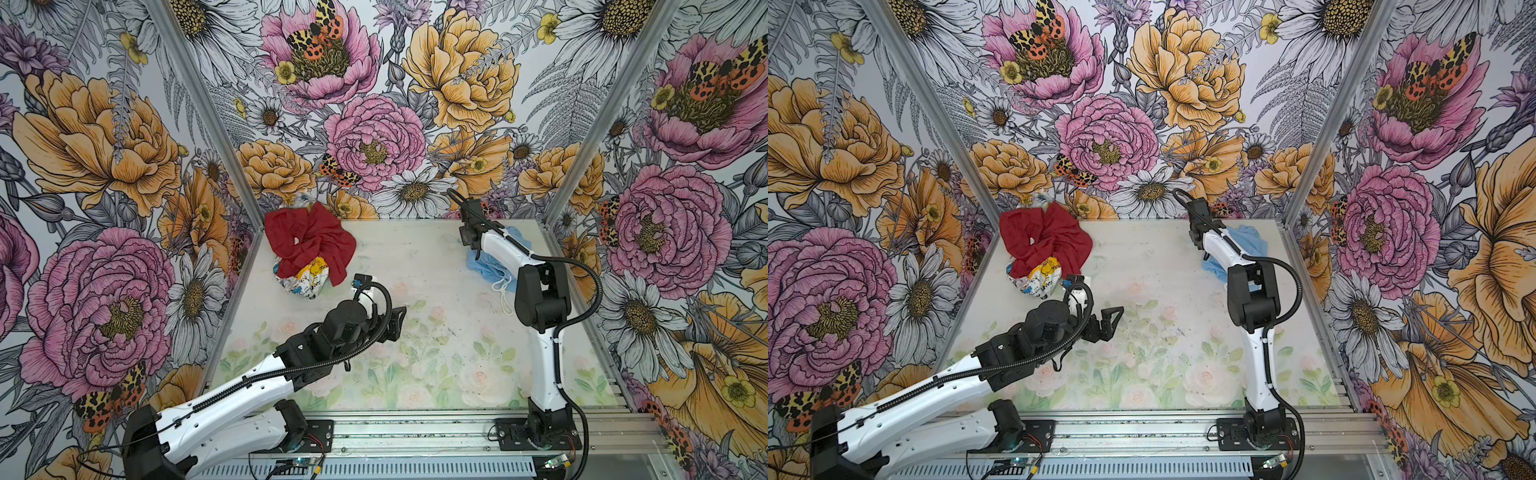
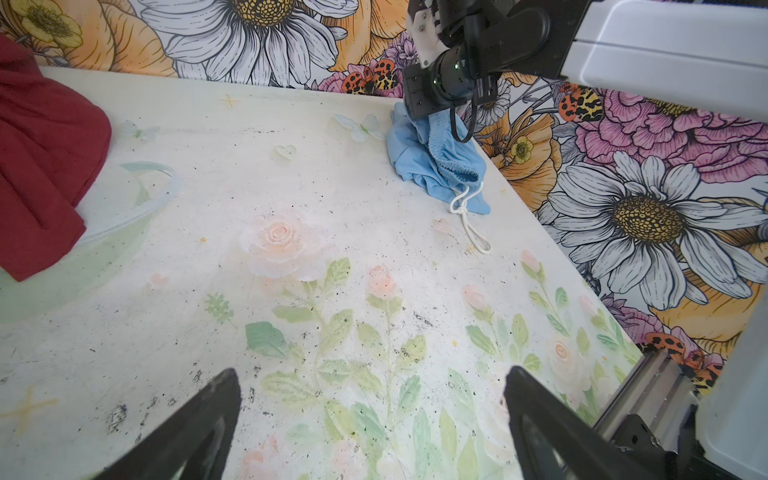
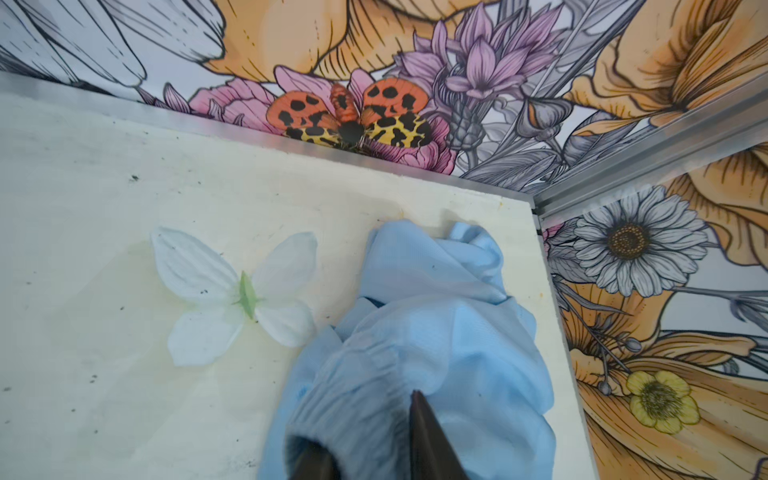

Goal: Pick out a specific cloth from the pile

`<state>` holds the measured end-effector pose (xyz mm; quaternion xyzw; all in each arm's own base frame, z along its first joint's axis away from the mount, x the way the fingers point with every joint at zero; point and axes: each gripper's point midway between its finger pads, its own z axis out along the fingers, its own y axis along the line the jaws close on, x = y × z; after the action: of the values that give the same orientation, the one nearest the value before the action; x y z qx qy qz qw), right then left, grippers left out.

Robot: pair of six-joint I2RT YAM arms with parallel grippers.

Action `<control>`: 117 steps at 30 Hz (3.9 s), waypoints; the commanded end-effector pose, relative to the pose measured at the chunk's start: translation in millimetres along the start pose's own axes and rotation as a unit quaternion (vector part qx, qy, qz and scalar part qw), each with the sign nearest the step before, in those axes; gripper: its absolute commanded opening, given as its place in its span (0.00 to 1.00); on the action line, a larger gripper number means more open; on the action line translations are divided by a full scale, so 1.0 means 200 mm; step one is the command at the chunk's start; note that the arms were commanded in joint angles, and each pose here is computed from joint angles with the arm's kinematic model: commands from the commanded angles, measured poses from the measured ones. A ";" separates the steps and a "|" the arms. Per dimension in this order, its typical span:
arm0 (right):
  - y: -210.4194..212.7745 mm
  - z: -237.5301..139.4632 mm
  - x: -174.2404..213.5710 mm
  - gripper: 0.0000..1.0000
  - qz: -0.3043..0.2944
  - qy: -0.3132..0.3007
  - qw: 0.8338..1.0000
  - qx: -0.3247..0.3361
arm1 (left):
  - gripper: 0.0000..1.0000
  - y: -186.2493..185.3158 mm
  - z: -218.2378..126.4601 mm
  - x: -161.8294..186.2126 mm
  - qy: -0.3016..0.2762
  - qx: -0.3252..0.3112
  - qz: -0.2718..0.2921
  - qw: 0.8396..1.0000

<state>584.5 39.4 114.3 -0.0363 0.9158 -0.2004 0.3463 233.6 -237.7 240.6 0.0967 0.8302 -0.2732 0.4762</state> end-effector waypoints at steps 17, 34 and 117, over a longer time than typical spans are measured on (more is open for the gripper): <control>-0.55 -0.35 0.21 0.99 0.229 0.014 0.963 -0.143 | 0.99 -0.10 0.04 0.01 0.004 0.018 0.011 1.000; -0.22 0.12 0.43 1.00 0.138 0.214 0.957 -0.141 | 0.99 -0.03 0.02 0.01 0.001 0.001 0.018 1.000; -0.83 -0.22 -0.45 0.00 0.146 -0.044 0.988 0.012 | 0.99 0.09 -0.09 0.06 -0.036 -0.022 -0.009 0.999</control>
<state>593.9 -69.9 227.2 0.0686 0.9273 -0.1330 0.3432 219.4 -213.6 230.7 0.0732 0.8219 -0.2647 0.4991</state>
